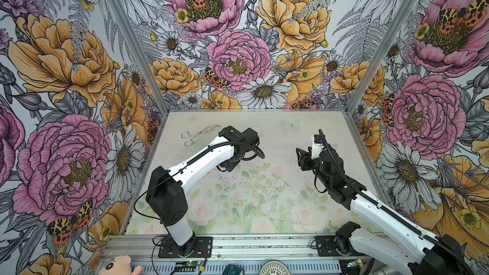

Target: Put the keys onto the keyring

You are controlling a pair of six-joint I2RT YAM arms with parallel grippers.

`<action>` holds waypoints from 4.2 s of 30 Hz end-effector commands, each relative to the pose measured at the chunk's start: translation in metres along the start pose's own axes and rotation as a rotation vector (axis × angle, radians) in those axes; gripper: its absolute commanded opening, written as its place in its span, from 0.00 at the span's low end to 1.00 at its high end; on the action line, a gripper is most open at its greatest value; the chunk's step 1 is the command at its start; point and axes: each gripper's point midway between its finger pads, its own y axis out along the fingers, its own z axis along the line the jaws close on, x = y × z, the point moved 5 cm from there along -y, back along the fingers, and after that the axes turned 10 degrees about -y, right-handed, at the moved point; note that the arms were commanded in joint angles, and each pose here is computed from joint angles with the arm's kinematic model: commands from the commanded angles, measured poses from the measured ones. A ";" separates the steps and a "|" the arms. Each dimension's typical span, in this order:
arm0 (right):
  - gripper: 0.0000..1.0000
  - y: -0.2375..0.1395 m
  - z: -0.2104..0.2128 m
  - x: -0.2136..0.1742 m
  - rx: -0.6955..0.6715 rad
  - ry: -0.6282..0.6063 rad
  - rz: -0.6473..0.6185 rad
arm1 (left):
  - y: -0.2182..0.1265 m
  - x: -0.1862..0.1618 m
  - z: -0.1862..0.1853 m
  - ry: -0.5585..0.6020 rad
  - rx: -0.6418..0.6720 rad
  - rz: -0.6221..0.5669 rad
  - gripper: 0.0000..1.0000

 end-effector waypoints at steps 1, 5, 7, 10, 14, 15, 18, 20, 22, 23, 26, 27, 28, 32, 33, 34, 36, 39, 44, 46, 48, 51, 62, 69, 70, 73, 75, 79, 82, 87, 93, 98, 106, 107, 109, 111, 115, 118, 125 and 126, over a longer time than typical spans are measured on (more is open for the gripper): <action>0.58 -0.004 -0.003 0.003 0.000 0.023 -0.030 | -0.006 0.005 0.001 0.122 0.123 0.000 0.00; 0.58 -0.004 -0.004 0.002 -0.004 0.028 -0.029 | -0.021 0.018 0.003 0.125 0.123 -0.059 0.00; 0.58 -0.004 -0.004 0.002 -0.001 0.032 -0.030 | -0.009 0.021 0.010 0.143 0.179 -0.022 0.00; 0.59 -0.005 -0.004 0.003 0.000 0.036 -0.034 | 0.006 0.031 0.004 0.159 0.205 0.016 0.00; 0.60 -0.009 -0.009 0.003 -0.032 0.048 -0.047 | 0.012 0.056 0.006 0.142 0.258 0.008 0.00; 0.61 -0.010 -0.011 0.003 -0.040 0.049 -0.047 | 0.015 0.063 0.006 0.143 0.272 0.011 0.00; 0.62 -0.012 -0.015 0.001 -0.066 0.053 -0.047 | 0.027 0.081 -0.002 0.167 0.309 0.020 0.00; 0.64 -0.013 -0.018 0.002 -0.080 0.056 -0.051 | 0.033 0.090 -0.008 0.171 0.326 0.022 0.00; 0.64 -0.014 -0.020 0.001 -0.091 0.059 -0.055 | 0.037 0.097 -0.012 0.164 0.336 0.022 0.00; 0.65 -0.015 -0.020 0.001 -0.093 0.059 -0.056 | 0.038 0.098 -0.014 0.162 0.336 0.021 0.00; 0.65 -0.015 -0.021 0.000 -0.096 0.063 -0.055 | 0.042 0.096 -0.026 0.170 0.322 0.031 0.00; 0.66 -0.014 -0.021 0.000 -0.096 0.065 -0.054 | 0.043 0.093 -0.031 0.176 0.314 0.038 0.00; 0.66 -0.014 -0.021 0.001 -0.095 0.064 -0.054 | 0.044 0.088 -0.039 0.185 0.307 0.045 0.00; 0.66 -0.012 -0.022 -0.001 -0.096 0.065 -0.047 | 0.049 0.064 -0.063 0.208 0.266 0.085 0.01; 0.66 -0.012 -0.022 -0.002 -0.096 0.065 -0.044 | 0.049 0.058 -0.069 0.218 0.259 0.096 0.01; 0.66 -0.011 -0.022 -0.003 -0.095 0.064 -0.038 | 0.049 0.051 -0.075 0.227 0.252 0.106 0.02; 0.66 -0.009 -0.021 -0.003 -0.092 0.065 -0.035 | 0.050 0.039 -0.084 0.235 0.238 0.125 0.04; 0.66 -0.008 -0.020 -0.003 -0.088 0.066 -0.031 | 0.051 0.022 -0.095 0.232 0.203 0.160 0.07; 0.66 -0.007 -0.021 -0.005 -0.088 0.068 -0.026 | 0.047 0.009 -0.104 0.187 0.162 0.177 0.12; 0.66 -0.007 -0.021 -0.005 -0.087 0.070 -0.025 | 0.046 0.006 -0.108 0.181 0.151 0.183 0.16; 0.66 -0.007 -0.021 -0.004 -0.085 0.070 -0.026 | 0.046 0.003 -0.111 0.170 0.133 0.201 0.18; 0.67 -0.007 -0.021 -0.005 -0.087 0.070 -0.025 | 0.045 -0.002 -0.114 0.149 0.120 0.212 0.24; 0.66 -0.013 -0.026 0.002 -0.106 0.062 -0.037 | 0.009 0.013 -0.080 -0.115 0.010 0.012 0.45; 0.91 -0.021 -0.040 0.009 -0.208 0.013 -0.029 | -0.006 0.038 -0.009 -0.470 -0.138 -0.352 0.49; 0.99 -0.021 -0.041 0.009 -0.220 -0.007 -0.028 | -0.004 0.039 -0.002 -0.514 -0.142 -0.400 0.59; 0.99 -0.017 -0.052 0.006 -0.315 -0.077 -0.001 | 0.007 0.036 0.023 -0.676 -0.191 -0.548 0.99; 0.99 -0.010 -0.059 0.003 -0.370 -0.145 0.033 | 0.022 0.029 0.040 -0.782 -0.200 -0.633 0.99; 1.00 0.008 -0.072 -0.008 -0.469 -0.228 0.096 | 0.046 0.010 0.063 -0.866 -0.083 -0.773 0.99; 0.99 0.021 -0.084 -0.018 -0.561 -0.284 0.128 | 0.070 -0.005 0.070 -0.897 0.004 -0.837 0.99; 0.99 0.041 -0.101 -0.036 -0.653 -0.351 0.150 | 0.118 -0.021 0.073 -0.958 -0.004 -0.870 0.99; 0.99 0.069 -0.108 -0.063 -0.559 -0.367 0.085 | 0.136 -0.011 0.081 -0.966 -0.019 -0.962 0.99; 1.00 0.067 -0.109 -0.060 -0.473 -0.371 -0.003 | 0.171 0.000 0.106 -1.055 -0.074 -0.899 0.99; 1.00 0.066 -0.135 -0.066 -0.305 -0.174 -0.077 | 0.176 -0.014 0.095 -1.049 -0.183 -1.041 0.99; 0.99 0.062 -0.142 -0.069 -0.313 -0.142 -0.113 | 0.175 -0.021 0.098 -1.092 -0.146 -1.049 0.99; 0.99 0.064 -0.145 -0.081 -0.338 -0.133 -0.152 | 0.181 -0.029 0.107 -1.179 -0.080 -1.000 0.99; 1.00 0.068 -0.146 -0.079 -0.325 -0.126 -0.098 | 0.180 -0.026 0.106 -1.160 -0.082 -1.000 0.99; 1.00 0.075 -0.161 -0.077 -0.410 -0.075 -0.064 | 0.181 -0.025 0.105 -1.154 -0.082 -0.998 0.99; 0.99 0.073 -0.161 -0.078 -0.422 -0.075 -0.056 | 0.180 -0.024 0.104 -1.146 -0.082 -1.001 0.99; 0.99 0.072 -0.162 -0.078 -0.433 -0.075 -0.064 | 0.180 -0.023 0.104 -1.142 -0.081 -0.999 0.99; 1.00 0.072 -0.162 -0.079 -0.433 -0.074 -0.058 | 0.180 -0.023 0.104 -1.143 -0.079 -1.000 0.99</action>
